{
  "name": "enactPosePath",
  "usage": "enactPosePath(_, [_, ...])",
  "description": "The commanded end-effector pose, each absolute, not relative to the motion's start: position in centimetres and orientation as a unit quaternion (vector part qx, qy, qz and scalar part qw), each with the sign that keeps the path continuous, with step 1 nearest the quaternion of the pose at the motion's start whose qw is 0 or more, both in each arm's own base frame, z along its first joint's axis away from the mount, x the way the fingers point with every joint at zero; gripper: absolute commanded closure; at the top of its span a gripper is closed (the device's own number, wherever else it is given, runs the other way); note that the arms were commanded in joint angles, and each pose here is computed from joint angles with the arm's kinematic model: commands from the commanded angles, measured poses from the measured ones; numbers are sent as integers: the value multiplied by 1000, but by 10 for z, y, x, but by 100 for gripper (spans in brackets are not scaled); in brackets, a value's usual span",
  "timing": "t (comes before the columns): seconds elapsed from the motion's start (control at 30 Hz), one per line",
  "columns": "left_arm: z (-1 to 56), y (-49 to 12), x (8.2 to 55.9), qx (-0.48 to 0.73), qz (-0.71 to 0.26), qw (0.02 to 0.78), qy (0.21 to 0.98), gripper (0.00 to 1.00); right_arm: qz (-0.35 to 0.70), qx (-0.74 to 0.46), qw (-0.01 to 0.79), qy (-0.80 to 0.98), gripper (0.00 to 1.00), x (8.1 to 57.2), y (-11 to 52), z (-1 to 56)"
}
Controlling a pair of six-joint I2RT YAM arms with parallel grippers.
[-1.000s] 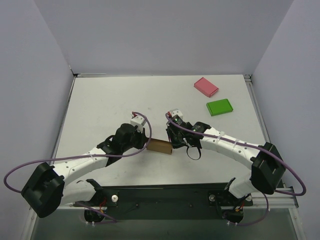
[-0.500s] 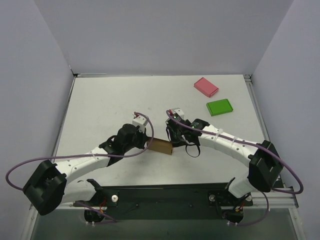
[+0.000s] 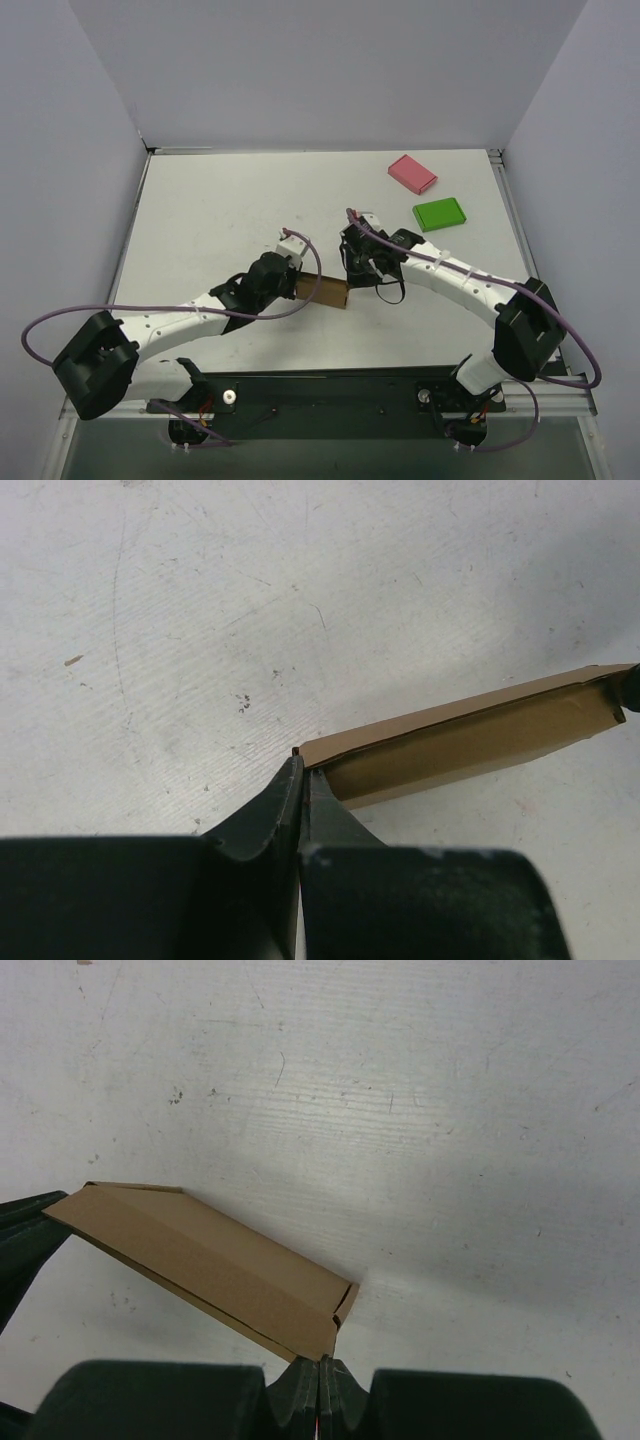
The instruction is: Fold the paper box
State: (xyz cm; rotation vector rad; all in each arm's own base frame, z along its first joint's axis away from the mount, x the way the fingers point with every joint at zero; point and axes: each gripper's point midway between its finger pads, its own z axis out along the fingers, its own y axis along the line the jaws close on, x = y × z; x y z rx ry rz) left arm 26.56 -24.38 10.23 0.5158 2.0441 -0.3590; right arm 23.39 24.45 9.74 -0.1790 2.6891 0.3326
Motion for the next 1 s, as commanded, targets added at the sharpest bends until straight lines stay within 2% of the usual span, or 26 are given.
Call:
enactPosePath(0.0, [97, -259, 253, 247, -156, 459, 839, 100, 192, -37, 228, 954, 100, 245, 272, 120])
enactPosePath(0.47, [95, -258, 251, 259, -146, 461, 836, 100, 218, -1, 237, 947, 100, 252, 266, 124])
enactPosePath(0.63, [94, -258, 249, 260, -143, 462, 836, 100, 236, -10, 264, 935, 100, 254, 271, 125])
enactPosePath(0.8, [96, -260, 245, 257, -138, 471, 832, 100, 184, -43, 302, 934, 100, 244, 271, 119])
enactPosePath(0.97, [91, -259, 237, 271, -130, 478, 825, 100, 196, -11, 319, 927, 100, 244, 269, 126])
